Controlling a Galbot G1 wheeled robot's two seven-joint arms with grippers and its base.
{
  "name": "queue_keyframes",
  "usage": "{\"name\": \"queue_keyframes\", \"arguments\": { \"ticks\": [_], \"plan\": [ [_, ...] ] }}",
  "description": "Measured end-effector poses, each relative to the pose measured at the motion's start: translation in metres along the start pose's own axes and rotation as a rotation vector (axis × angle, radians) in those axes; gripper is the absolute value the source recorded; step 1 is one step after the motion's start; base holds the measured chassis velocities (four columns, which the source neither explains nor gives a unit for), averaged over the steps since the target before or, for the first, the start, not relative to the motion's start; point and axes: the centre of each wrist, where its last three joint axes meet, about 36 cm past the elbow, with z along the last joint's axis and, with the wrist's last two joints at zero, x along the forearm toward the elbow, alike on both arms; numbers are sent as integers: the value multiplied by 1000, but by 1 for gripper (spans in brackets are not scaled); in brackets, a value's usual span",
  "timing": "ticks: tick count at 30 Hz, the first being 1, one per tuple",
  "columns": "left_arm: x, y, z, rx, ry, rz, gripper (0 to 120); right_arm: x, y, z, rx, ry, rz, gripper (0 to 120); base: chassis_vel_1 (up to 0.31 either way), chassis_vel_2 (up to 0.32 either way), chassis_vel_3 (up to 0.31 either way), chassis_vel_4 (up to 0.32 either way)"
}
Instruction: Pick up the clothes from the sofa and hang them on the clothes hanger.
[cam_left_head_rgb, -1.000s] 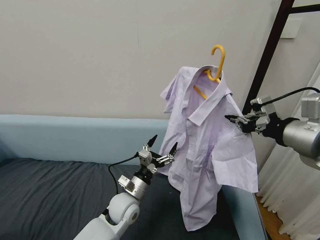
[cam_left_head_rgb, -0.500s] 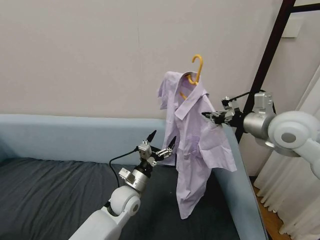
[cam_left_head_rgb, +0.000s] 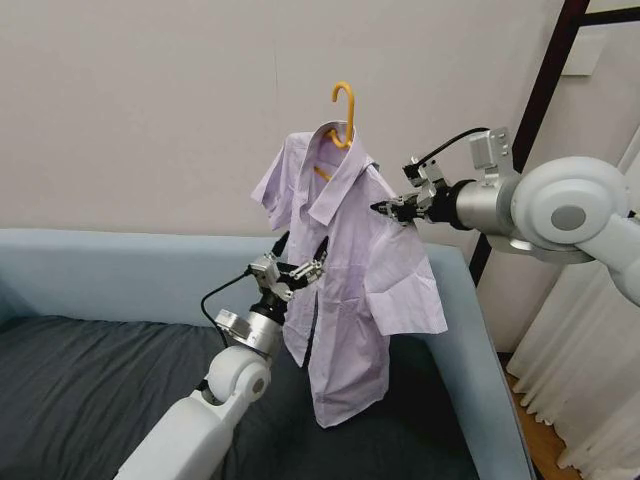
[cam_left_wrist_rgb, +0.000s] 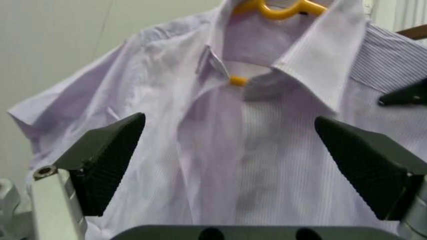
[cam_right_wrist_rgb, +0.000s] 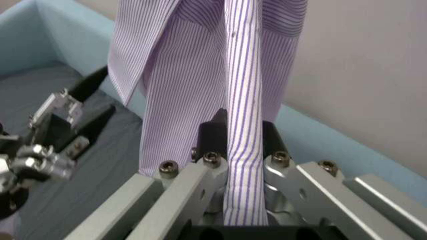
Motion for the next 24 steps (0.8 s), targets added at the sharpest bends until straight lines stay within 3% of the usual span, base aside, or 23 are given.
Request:
{"name": "queue_keyframes", "arguments": {
  "ticks": [10,16,21,24],
  "plan": [
    [-17,30,-8,-59,16,-48,100,12,2,8,1,6,-3,2,0,0,0,0],
    [-38,24,2,-60,43,-37,100,16,7,3,-2,-8,-23,2,0,0,0,0],
    [-44,13,7,-60,51,-23,91,16,11,0,1,-18,-32,2,0,0,0,0],
    [-45,4,8,-47,35,-19,75,17,9,5,-4,-16,-28,2,0,0,0,0]
  ]
}}
